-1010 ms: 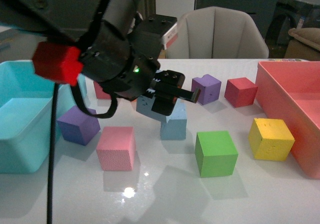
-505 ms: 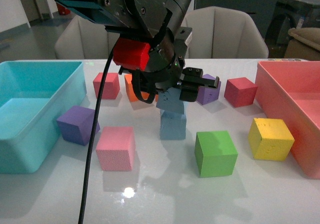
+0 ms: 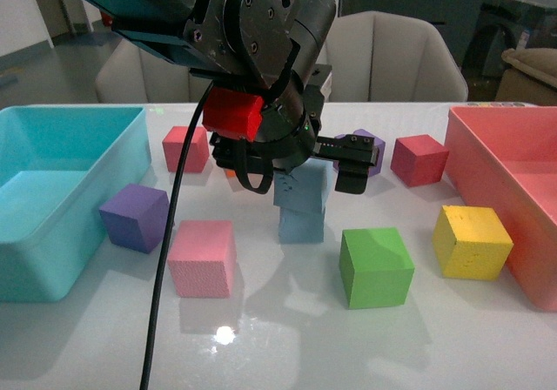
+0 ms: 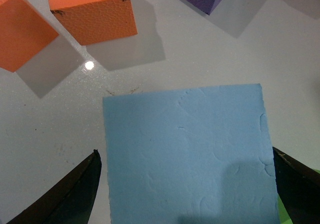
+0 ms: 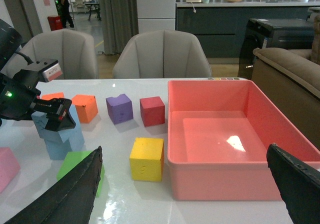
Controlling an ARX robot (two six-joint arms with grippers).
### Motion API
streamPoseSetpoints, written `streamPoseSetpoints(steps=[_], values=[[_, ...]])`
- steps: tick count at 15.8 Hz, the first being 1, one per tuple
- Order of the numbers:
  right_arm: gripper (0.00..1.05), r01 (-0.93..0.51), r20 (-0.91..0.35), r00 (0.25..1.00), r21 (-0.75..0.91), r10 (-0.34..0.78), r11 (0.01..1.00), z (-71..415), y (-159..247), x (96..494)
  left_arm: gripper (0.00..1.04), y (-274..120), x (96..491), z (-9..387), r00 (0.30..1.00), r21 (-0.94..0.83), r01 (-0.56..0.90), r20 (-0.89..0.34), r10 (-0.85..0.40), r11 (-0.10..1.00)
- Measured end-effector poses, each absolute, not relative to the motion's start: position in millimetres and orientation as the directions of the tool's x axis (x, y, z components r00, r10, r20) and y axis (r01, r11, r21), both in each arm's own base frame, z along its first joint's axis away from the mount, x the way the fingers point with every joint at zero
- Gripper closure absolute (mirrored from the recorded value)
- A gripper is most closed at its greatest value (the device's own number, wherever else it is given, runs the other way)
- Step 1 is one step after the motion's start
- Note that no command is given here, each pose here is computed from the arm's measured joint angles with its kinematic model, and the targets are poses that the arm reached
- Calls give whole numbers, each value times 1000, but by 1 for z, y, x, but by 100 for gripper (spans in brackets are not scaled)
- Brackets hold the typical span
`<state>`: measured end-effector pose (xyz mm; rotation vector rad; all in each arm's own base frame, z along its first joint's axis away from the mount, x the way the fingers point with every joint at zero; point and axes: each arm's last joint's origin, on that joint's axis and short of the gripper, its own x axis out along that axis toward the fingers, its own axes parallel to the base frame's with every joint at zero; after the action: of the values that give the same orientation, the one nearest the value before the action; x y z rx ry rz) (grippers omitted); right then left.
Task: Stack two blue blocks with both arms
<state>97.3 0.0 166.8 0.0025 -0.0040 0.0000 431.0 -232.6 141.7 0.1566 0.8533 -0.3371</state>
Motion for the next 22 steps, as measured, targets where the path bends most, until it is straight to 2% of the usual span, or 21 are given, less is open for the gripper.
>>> streamPoseSetpoints(steps=[6,9,12,15,17,18,19,20,21,22], values=[[6,0,4,1000,2,0,1000,167,0,97,7,-233,432,143,617,1,352,-753,-231,936],[6,0,4,1000,2,0,1000,167,0,97,7,-234,432,162,663,-8,352,-704,-255,936],[6,0,4,1000,2,0,1000,167,0,97,7,-235,419,224,777,-24,358,-546,-313,933],[6,0,4,1000,2,0,1000,167,0,97,7,-239,366,278,871,38,405,-320,-372,914],[6,0,4,1000,2,0,1000,167,0,97,7,-230,323,304,892,90,434,-180,-414,896],[6,0,4,1000,2,0,1000,167,0,97,10,-219,301,318,930,92,367,-72,-361,926],[6,0,4,1000,2,0,1000,167,0,97,23,-191,277,324,983,38,181,19,-182,983],[6,0,4,1000,2,0,1000,167,0,97,36,-149,251,316,999,14,46,21,-47,999],[6,0,4,1000,2,0,1000,167,0,97,48,-112,229,303,999,-5,-22,37,22,1000],[6,0,4,1000,2,0,1000,167,0,97,61,-90,213,287,998,-18,-36,45,37,999]])
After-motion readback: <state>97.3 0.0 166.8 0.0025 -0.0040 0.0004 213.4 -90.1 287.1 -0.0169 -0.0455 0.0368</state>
